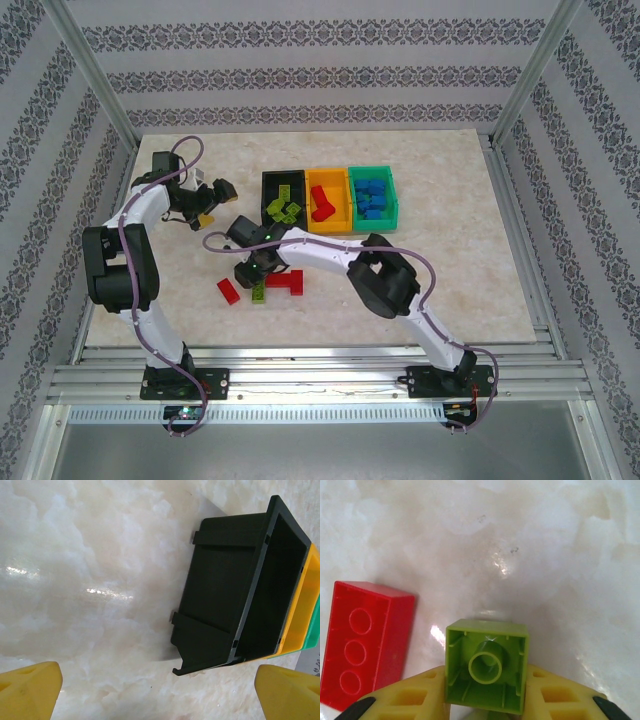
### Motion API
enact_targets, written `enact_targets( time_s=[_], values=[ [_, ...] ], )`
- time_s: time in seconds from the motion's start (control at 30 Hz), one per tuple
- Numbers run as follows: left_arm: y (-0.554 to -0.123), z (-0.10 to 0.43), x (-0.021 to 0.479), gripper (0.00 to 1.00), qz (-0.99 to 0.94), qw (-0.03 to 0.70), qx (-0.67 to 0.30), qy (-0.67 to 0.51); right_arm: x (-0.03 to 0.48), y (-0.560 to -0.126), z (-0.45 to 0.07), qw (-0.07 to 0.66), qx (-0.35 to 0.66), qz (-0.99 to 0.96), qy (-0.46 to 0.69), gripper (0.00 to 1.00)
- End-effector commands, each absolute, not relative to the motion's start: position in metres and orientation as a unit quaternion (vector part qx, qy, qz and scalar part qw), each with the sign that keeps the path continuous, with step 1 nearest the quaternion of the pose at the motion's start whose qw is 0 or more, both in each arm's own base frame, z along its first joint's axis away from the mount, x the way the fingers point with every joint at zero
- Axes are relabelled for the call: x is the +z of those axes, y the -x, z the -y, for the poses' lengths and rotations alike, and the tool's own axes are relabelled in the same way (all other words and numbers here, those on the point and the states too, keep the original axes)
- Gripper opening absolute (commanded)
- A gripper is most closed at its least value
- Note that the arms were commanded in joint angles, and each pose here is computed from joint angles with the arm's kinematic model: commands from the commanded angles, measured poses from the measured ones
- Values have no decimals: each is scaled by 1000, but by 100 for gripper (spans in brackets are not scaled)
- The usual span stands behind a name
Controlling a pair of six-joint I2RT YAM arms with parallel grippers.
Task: Sort the legos into containers by color
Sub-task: Pick up the lego from the bottom-center of the table, then place the lego in the container.
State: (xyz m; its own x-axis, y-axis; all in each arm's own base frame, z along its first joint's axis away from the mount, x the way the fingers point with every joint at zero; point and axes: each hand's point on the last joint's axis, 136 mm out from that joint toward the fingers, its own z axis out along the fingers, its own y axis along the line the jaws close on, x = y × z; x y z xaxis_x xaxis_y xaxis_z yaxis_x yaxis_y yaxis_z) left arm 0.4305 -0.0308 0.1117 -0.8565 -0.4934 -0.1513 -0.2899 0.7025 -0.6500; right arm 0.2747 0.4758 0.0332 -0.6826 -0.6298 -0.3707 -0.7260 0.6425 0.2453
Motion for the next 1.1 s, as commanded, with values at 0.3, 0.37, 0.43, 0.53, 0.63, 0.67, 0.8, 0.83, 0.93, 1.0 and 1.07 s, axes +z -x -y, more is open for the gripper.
enact_targets(
  time_s=[0.3,0.37,0.43,0.53,0.63,0.67,0.8,0.83,0.93,1.0,1.07],
  values=[
    [-433,28,107,99,-904,159,-328,222,140,-357,-417,247,228,-903,269,33],
    [-434,29,107,99,-903,159,-332,222,145,-375,-408,257,225,-906,250,33],
    [-432,28,106,99,-904,156,-330,223,146,-392,-399,265,218,-910,234,34],
    [-433,29,107,99,-903,158,-332,222,140,-415,-390,256,212,-917,219,42],
    [-433,30,106,99,-902,157,-335,222,135,-427,-384,243,212,-924,207,53],
    [-432,29,105,99,-903,155,-333,222,135,-428,-383,244,212,-924,205,55],
    [-434,30,108,99,-901,159,-337,222,133,-418,-385,242,225,-922,203,57],
    [-434,30,107,99,-901,158,-338,223,133,-413,-386,242,228,-921,205,57],
    [-433,31,105,99,-901,155,-338,225,130,-398,-385,239,225,-920,215,57],
    [-435,32,107,99,-898,157,-344,225,129,-384,-387,233,226,-919,224,57],
    [-434,33,107,99,-896,158,-347,226,130,-371,-389,230,227,-918,232,57]
  ],
)
